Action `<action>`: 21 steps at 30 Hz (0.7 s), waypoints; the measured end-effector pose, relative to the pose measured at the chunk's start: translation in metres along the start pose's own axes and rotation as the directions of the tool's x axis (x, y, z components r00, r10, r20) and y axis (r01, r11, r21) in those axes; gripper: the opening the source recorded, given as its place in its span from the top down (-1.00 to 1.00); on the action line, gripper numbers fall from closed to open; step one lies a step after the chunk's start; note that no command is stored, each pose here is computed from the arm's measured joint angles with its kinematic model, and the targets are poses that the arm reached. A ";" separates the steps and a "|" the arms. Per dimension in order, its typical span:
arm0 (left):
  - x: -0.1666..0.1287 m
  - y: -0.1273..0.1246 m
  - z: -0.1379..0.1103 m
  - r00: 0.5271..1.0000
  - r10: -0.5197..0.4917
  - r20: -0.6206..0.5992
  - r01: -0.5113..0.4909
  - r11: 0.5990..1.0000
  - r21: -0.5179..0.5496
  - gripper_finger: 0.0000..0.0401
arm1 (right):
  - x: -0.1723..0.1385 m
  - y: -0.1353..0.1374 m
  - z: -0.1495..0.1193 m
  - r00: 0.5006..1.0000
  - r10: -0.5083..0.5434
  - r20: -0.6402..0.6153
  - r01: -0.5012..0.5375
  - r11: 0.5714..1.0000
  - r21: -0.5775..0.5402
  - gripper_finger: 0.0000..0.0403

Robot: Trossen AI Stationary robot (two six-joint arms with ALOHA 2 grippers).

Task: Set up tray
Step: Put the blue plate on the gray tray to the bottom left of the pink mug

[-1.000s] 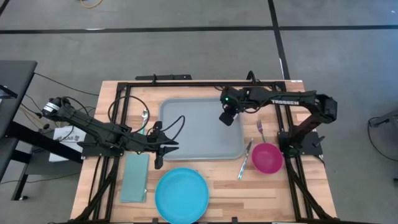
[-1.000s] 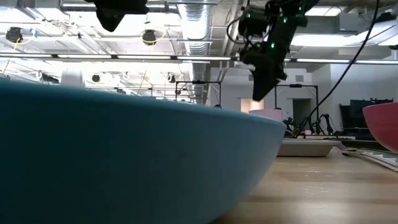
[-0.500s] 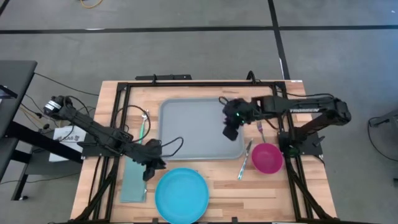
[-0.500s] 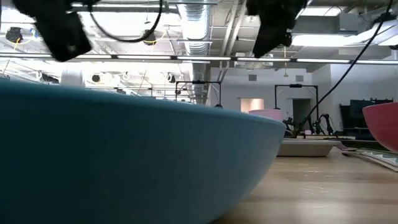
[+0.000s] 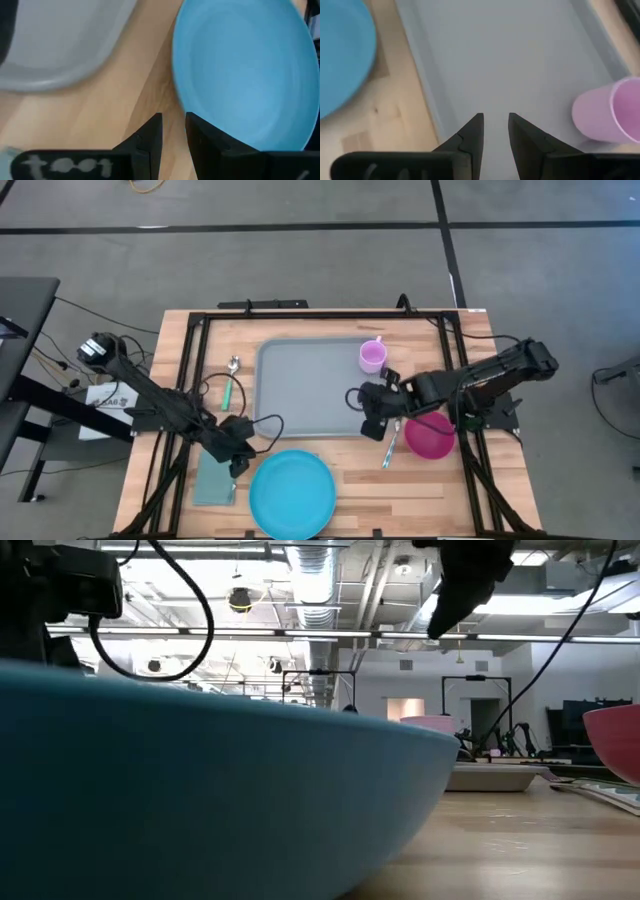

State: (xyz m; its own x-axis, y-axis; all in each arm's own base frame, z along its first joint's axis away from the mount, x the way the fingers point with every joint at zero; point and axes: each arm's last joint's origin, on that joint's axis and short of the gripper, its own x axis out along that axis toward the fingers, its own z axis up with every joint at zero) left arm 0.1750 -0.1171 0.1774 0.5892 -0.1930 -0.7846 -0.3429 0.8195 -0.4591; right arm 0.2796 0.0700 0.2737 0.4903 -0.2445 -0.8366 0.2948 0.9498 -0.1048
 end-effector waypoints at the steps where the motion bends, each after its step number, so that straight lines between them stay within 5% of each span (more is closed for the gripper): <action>1: 0.003 -0.002 -0.001 1.000 -0.016 0.000 0.016 1.000 -0.018 0.63 | 0.000 0.003 0.000 1.000 -0.005 0.014 0.005 1.000 -0.007 0.59; 7: 0.031 -0.011 -0.008 0.998 -0.048 -0.029 0.047 0.998 -0.047 0.63 | -0.005 0.013 0.001 0.996 -0.008 0.085 0.010 1.000 -0.022 0.59; 21: 0.061 -0.014 -0.011 0.995 0.067 -0.070 -0.071 0.996 -0.054 0.66 | -0.006 0.014 -0.001 0.997 -0.006 0.077 0.008 1.000 -0.019 0.59</action>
State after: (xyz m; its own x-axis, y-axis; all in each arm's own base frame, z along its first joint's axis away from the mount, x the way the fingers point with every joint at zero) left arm 0.2079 -0.1463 0.1311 0.5122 -0.1748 -0.8409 -0.4231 0.8007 -0.4241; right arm 0.2799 0.0853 0.2761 0.5497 -0.2646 -0.7923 0.2827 0.9515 -0.1217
